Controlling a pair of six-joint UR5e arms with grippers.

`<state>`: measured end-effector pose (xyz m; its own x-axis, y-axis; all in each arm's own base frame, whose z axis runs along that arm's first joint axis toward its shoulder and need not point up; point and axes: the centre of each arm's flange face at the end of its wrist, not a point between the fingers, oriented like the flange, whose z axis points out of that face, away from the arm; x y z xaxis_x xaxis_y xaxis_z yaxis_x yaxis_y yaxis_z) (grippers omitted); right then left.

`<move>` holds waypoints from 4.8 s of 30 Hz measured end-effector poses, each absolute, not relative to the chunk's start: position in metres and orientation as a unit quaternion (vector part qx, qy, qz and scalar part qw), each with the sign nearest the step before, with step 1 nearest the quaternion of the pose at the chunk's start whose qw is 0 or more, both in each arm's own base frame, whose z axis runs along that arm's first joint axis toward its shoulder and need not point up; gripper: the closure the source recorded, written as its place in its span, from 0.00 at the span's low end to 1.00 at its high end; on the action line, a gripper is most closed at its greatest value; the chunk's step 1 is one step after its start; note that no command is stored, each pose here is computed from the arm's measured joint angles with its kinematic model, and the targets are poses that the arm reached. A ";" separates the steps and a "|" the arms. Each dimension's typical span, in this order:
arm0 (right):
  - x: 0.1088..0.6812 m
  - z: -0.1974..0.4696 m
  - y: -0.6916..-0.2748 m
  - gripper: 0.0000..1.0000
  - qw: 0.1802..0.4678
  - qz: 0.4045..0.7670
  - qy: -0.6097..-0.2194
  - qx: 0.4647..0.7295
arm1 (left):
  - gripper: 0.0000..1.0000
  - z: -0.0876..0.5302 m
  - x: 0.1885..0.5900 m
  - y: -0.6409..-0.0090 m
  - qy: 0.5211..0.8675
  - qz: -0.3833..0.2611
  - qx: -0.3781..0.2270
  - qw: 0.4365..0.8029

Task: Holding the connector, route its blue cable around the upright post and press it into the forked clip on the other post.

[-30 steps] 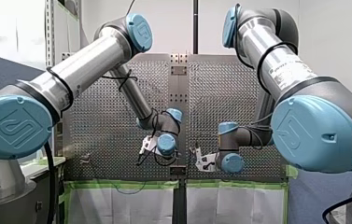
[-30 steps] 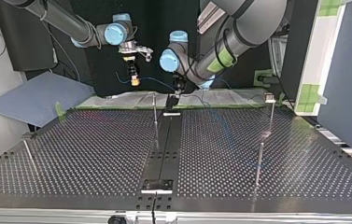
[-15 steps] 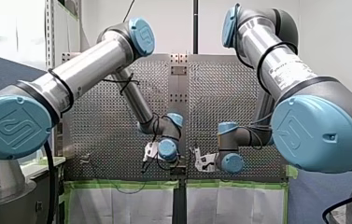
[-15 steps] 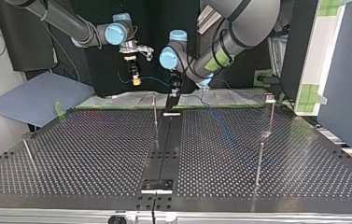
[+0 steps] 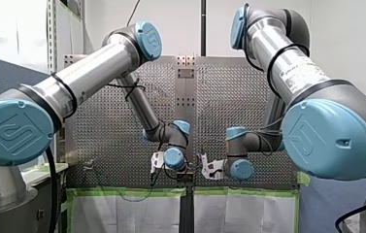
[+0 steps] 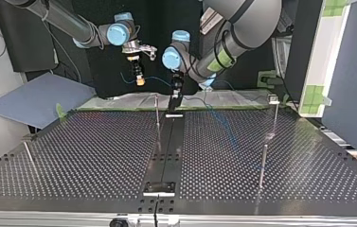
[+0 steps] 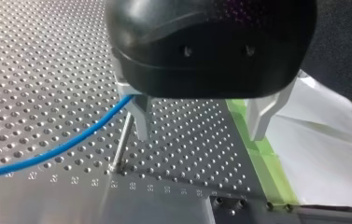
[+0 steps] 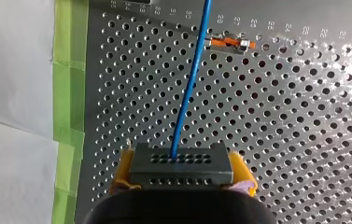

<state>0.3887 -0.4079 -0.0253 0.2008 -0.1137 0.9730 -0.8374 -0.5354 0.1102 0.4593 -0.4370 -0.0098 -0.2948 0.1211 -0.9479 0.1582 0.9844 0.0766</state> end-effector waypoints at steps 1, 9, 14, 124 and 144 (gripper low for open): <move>0.389 -0.025 -0.408 1.00 0.340 0.532 -0.341 0.696 | 0.20 -0.010 0.459 -0.437 0.805 -0.015 0.086 0.587; 0.389 -0.026 -0.407 1.00 0.339 0.531 -0.341 0.698 | 0.89 -0.009 0.458 -0.433 0.804 0.010 0.076 0.589; 0.388 -0.026 -0.408 1.00 0.340 0.530 -0.342 0.698 | 1.00 -0.009 0.458 -0.435 0.802 0.009 0.078 0.592; 0.328 -0.016 -0.542 1.00 0.395 0.489 -0.374 0.682 | 1.00 -0.017 0.502 -0.422 0.786 -0.155 0.038 0.597; 0.321 -0.012 -0.553 1.00 0.403 0.493 -0.378 0.672 | 1.00 -0.002 0.533 -0.420 0.775 -0.181 0.046 0.604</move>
